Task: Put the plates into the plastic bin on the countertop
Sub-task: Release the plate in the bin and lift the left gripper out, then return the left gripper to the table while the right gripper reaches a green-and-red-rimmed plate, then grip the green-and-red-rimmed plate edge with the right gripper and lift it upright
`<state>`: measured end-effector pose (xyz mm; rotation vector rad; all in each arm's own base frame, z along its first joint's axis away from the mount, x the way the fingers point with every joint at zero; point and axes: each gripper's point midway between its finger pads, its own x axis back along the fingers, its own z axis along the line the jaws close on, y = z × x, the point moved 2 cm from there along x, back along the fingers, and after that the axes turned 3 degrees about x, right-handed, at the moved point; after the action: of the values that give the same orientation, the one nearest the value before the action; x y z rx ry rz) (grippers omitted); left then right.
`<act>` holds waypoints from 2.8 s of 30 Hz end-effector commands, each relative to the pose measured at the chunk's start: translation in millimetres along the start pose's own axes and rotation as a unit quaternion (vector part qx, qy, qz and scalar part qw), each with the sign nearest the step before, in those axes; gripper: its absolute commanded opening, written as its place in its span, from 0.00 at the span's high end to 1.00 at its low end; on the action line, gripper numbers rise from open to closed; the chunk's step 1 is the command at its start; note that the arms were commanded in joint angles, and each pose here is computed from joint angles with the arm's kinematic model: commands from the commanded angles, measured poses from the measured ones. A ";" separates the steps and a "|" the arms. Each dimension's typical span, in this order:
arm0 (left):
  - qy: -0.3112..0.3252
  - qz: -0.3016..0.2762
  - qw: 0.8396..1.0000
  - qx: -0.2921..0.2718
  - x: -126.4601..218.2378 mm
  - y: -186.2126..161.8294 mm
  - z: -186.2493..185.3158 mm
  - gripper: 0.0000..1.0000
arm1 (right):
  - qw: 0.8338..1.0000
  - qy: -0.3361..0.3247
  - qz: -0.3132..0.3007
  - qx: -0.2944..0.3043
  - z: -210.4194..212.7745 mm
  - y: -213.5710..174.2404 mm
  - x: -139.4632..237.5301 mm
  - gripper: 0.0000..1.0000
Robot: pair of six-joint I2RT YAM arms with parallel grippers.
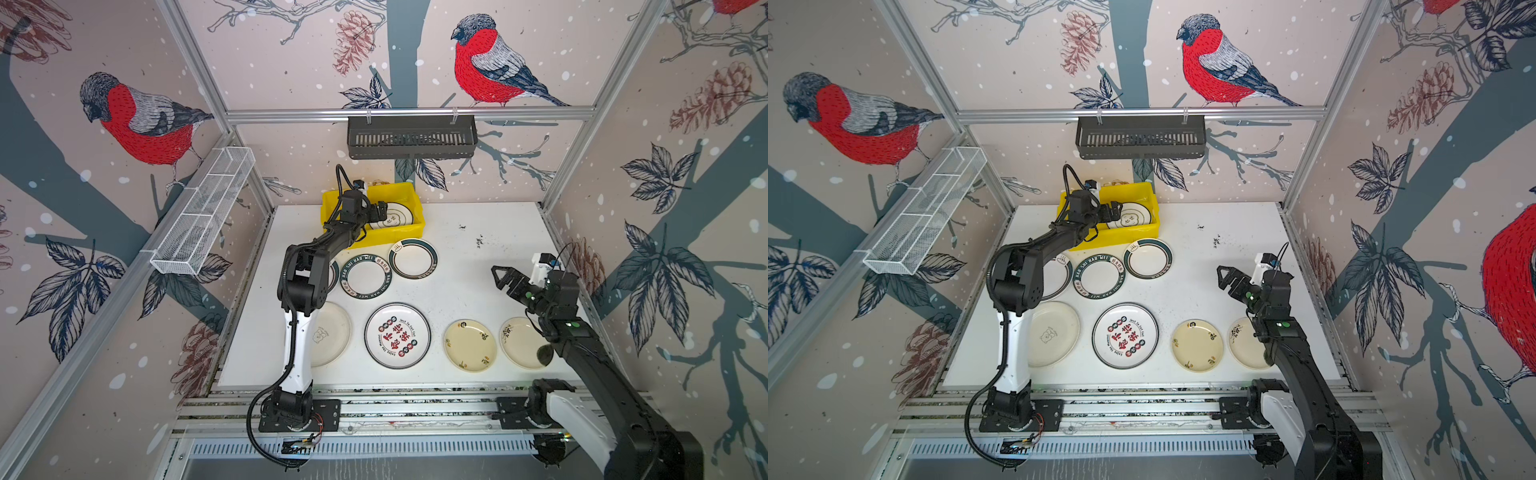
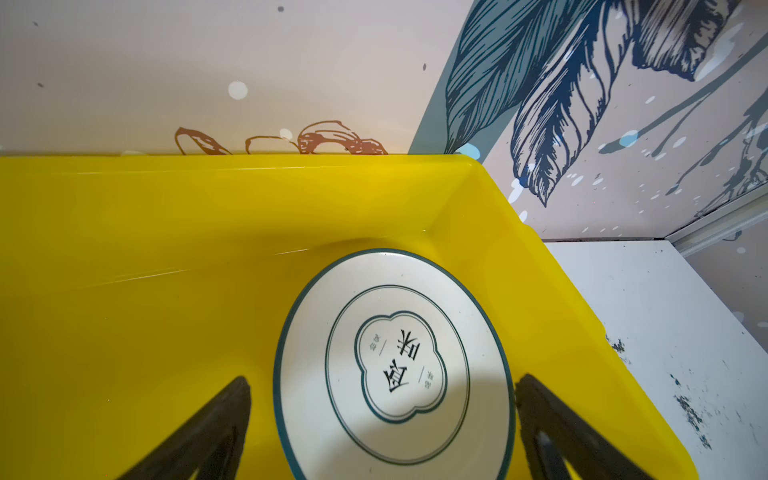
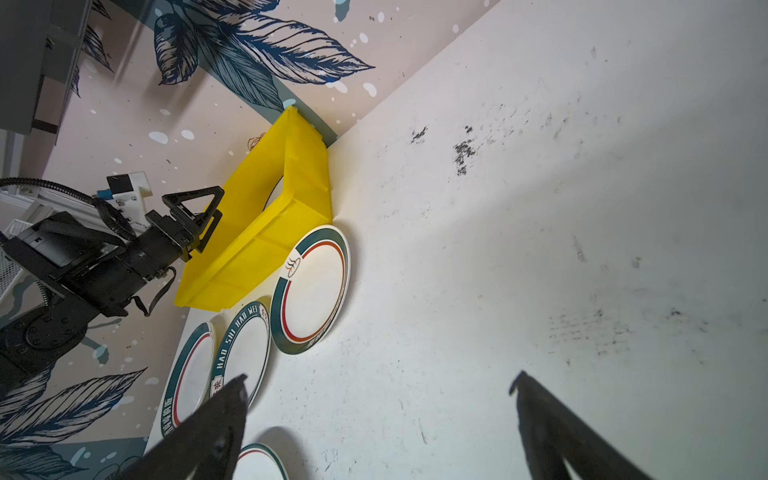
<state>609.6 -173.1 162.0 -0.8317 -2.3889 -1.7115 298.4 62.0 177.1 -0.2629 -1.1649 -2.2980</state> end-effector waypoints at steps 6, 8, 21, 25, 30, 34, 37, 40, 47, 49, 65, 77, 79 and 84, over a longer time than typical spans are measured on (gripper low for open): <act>0.030 -0.074 0.997 -0.021 54.2 35.5 -5.3 0.02 | 0.998 0.032 0.044 0.037 25.1 -9.8 -26.7 0.00; 0.034 -0.083 0.996 -0.020 71.3 36.6 -6.5 0.02 | 0.997 0.047 0.052 0.037 31.3 -15.2 -34.3 0.00; -0.008 -0.095 0.994 0.046 159.4 6.9 -23.0 0.02 | 0.987 0.132 0.093 0.014 63.1 -36.8 -76.8 0.00; -0.019 -0.073 0.994 0.078 179.5 -24.0 -21.2 0.02 | 0.983 0.152 0.099 -0.001 69.2 -42.2 -86.9 0.00; -0.033 -0.062 0.992 0.108 206.9 -60.4 -17.9 0.02 | 0.981 0.166 0.100 -0.017 73.6 -47.7 -98.3 0.00; -0.056 -0.039 0.993 0.095 228.4 -89.9 -24.9 0.02 | 0.980 0.160 0.115 -0.018 75.7 -55.9 -114.9 0.00; -0.031 -0.049 0.996 0.063 241.9 -109.6 -29.7 0.02 | 0.980 0.156 0.122 -0.021 76.1 -63.0 -124.8 0.00; -0.072 -0.055 0.995 0.041 248.6 -117.3 -44.1 0.02 | 0.980 0.149 0.128 -0.027 73.4 -70.0 -132.0 0.00; -0.107 -0.034 0.992 0.051 245.3 -133.0 -51.1 0.02 | 0.981 0.138 0.137 -0.026 70.0 -78.3 -145.8 0.02; -0.118 -0.027 0.991 0.053 243.1 -136.1 -53.7 0.02 | 0.981 0.137 0.138 -0.025 70.4 -78.5 -149.8 0.02; -0.133 -0.007 0.989 0.067 237.7 -144.7 -56.9 0.02 | 0.978 0.123 0.164 -0.045 67.7 -88.9 -200.6 0.34; -0.135 -0.005 0.989 0.068 238.3 -144.8 -57.7 0.02 | 0.978 0.093 0.180 -0.054 53.8 -100.6 -218.0 0.62; -0.134 -0.004 0.989 0.069 237.7 -144.9 -57.7 0.02 | 0.979 0.086 0.177 -0.053 51.2 -100.7 -218.8 0.66; -0.133 -0.003 0.989 0.069 237.4 -145.2 -57.3 0.02 | 0.979 0.080 0.178 -0.053 47.6 -101.0 -220.9 0.76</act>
<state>323.6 -166.0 139.9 -1.0971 -2.6096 -1.4862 418.9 233.1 46.0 -0.2973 -0.8337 -2.0077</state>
